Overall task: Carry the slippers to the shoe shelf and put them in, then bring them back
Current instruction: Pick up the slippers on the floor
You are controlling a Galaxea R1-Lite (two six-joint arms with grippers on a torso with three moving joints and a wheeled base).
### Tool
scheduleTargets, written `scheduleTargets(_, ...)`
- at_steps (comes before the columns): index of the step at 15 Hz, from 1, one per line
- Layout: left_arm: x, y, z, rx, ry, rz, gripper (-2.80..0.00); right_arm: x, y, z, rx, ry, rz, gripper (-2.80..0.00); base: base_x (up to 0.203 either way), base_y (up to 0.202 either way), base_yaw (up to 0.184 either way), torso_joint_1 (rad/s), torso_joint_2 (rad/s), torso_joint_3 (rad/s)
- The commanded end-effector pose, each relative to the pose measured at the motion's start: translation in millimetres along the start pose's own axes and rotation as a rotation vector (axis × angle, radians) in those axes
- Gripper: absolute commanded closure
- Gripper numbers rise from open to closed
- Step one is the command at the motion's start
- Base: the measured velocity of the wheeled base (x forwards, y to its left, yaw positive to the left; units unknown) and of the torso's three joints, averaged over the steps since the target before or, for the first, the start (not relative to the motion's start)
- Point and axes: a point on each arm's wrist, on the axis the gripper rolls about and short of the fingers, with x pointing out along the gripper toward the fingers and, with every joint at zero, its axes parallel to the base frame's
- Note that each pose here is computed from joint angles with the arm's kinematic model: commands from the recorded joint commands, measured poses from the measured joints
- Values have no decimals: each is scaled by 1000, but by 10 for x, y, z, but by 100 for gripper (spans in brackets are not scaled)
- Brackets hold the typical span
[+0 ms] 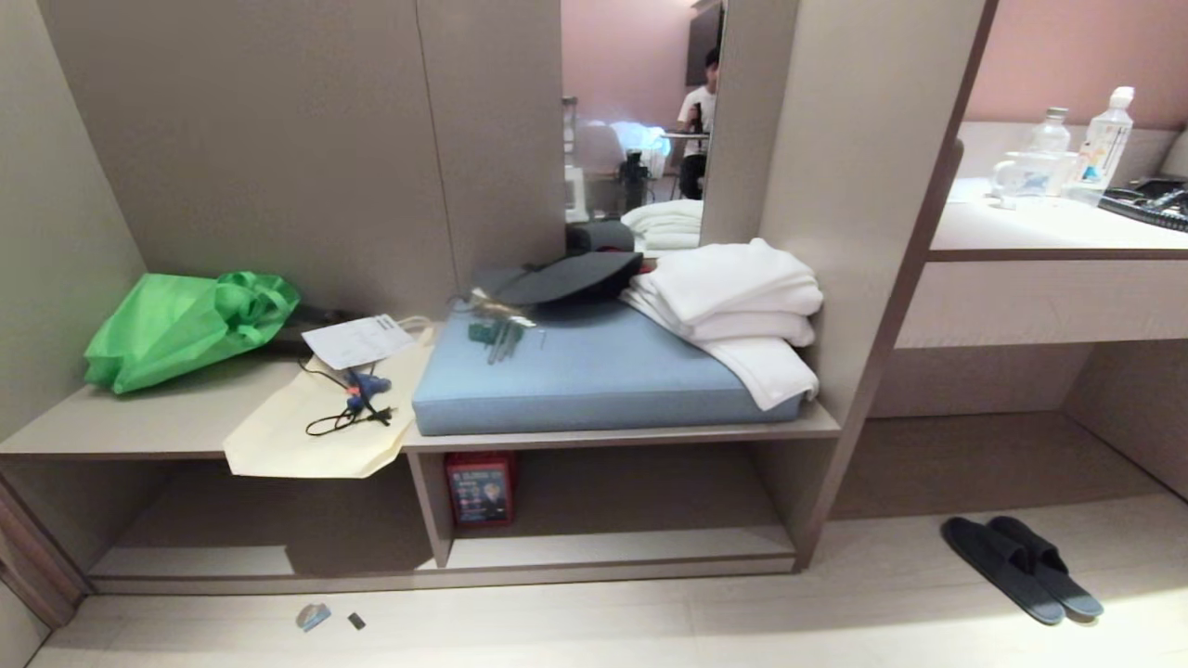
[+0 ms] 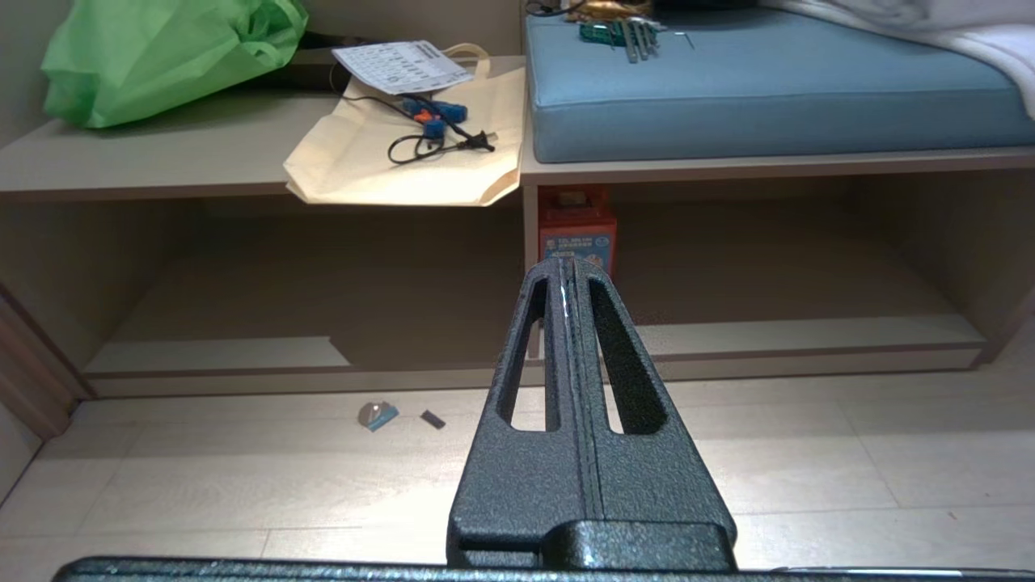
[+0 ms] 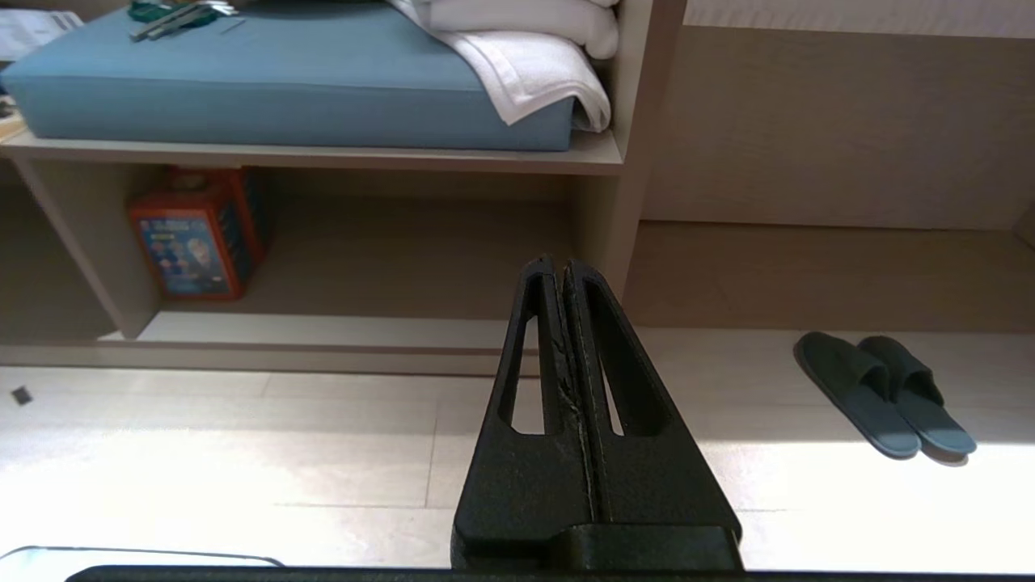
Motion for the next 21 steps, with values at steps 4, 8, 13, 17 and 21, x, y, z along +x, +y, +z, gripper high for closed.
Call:
scheduleTargets(4, 0, 0, 0, -2, 0, 0, 0, 1, 0, 0, -2, 0, 0, 0, 26, 0, -1, 2, 0, -1)
scheduleTargets(8, 0, 0, 0, -2, 0, 0, 0, 1, 0, 0, -1, 0, 0, 0, 0, 0, 0, 0, 0, 0)
scheduleTargets(13, 0, 0, 0, -2, 0, 0, 0, 1, 0, 0, -1, 0, 0, 0, 0, 0, 0, 0, 0, 0)
scheduleTargets(17, 0, 0, 0, -2, 0, 0, 0, 1, 0, 0, -1, 0, 0, 0, -1, -116, -3, 3, 2, 0)
scheduleTargets(21, 0, 0, 0, -2, 0, 0, 0, 1, 0, 0, 1, 0, 0, 0, 0, -199, 1, 3, 3, 4)
